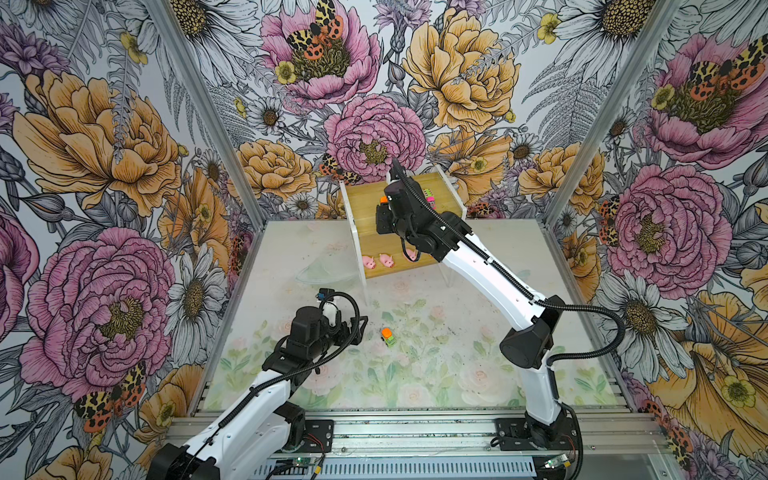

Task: Place and organize the plastic toys onto the shelf
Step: 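Lower the green truck beside the pink trucks and open the right gripper, then withdraw the right gripper and move it over the remaining green truck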

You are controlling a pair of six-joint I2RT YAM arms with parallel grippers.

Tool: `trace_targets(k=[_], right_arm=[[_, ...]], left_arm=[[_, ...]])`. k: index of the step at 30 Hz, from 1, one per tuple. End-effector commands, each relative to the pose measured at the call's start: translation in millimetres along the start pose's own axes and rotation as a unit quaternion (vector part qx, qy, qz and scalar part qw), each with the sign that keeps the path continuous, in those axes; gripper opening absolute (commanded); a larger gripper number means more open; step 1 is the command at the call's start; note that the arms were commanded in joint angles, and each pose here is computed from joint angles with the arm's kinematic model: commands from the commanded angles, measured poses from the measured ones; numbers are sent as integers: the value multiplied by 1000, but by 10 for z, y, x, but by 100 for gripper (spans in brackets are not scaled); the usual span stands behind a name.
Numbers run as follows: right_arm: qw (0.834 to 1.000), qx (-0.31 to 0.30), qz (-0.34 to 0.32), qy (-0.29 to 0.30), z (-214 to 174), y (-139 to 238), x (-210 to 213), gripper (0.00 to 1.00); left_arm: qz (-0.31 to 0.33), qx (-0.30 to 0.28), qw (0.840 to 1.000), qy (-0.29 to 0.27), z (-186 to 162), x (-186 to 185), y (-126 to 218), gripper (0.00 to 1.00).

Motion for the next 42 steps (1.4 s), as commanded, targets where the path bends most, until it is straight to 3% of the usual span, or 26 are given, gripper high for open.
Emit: trace_targets(k=[1,20,24,31,38,42], right_arm=[[1000,-2,7,-5,26,10,38,27],[1000,-13,15,8,102,163,101,51],[999,-23,23,15,172,323,140,58],[998,-39,37,34,251,815,167,61],[998,-14,23,63,-137,1371,-176,64],[987,61,87,121,-818,1498,-226,64]], left_arm=[[0,-9,1000,-3,39,-9,23,99],[1,-8,1000,-3,37,-6,17,99],[1,-8,1000,-3,35,-3,18,99],[1,-9,1000,-3,38,-4,19,99],[0,-8,1000,-3,38,-5,16,99],[1,-9,1000,-2,34,-1,19,99]])
Point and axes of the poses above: each gripper's point midway between its finger pads, its own y axis back along the fingers, its own x axis along the line the jaws close on, z = x × y, the point moved 1 cm from there along y, back along the fingers, and after that the axes turned 2 degrees about y, right-handed, at the moved point
